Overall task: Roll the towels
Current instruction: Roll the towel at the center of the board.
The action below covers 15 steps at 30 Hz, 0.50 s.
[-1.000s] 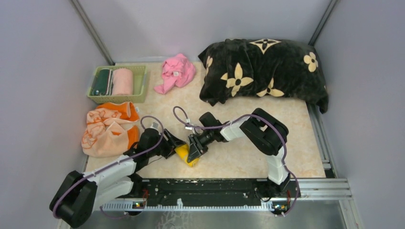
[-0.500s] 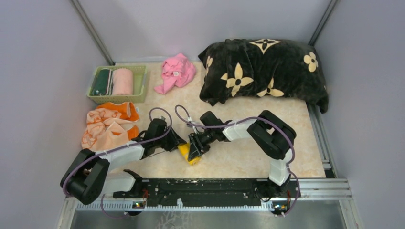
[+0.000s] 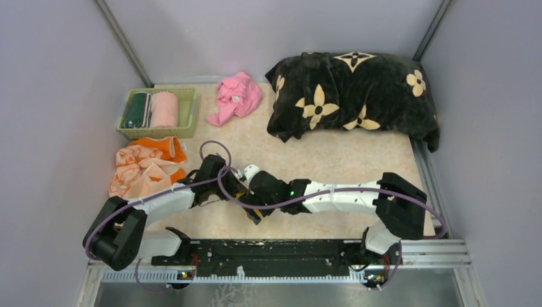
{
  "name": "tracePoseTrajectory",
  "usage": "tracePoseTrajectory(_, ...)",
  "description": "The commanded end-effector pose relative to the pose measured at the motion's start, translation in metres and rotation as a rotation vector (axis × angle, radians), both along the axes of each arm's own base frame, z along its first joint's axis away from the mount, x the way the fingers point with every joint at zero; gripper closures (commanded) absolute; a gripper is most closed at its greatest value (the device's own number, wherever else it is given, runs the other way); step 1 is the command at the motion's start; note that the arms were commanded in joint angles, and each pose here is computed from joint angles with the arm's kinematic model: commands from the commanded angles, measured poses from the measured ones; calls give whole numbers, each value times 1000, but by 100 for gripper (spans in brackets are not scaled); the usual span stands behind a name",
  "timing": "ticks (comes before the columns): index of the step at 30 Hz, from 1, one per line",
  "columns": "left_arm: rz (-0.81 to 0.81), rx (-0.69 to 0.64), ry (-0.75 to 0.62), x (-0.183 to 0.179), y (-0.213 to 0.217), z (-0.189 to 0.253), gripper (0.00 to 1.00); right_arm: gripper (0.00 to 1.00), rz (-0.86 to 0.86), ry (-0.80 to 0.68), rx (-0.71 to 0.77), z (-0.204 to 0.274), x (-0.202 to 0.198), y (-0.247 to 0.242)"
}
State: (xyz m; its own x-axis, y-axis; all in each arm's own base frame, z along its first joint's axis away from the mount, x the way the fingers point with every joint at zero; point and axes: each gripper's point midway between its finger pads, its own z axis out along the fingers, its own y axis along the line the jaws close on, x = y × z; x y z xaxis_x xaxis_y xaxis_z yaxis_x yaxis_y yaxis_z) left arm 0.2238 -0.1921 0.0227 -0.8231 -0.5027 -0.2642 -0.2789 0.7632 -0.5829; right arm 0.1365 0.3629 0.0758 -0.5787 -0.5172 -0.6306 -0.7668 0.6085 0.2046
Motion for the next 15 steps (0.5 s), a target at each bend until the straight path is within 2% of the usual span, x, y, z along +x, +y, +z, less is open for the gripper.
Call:
tracePoseTrajectory(1,29,178,87,-17,34,-29,66,17,-100,-266,-14,40,20,8)
tracePoseTrajectory(7,31,174,85,-15,32,-27,66,18,-82,-340,-72,28,8,30)
tracePoseTrajectory(15,43,175,86,-15,33,-28,64,31,-95,-387,-227,-9,-1,34)
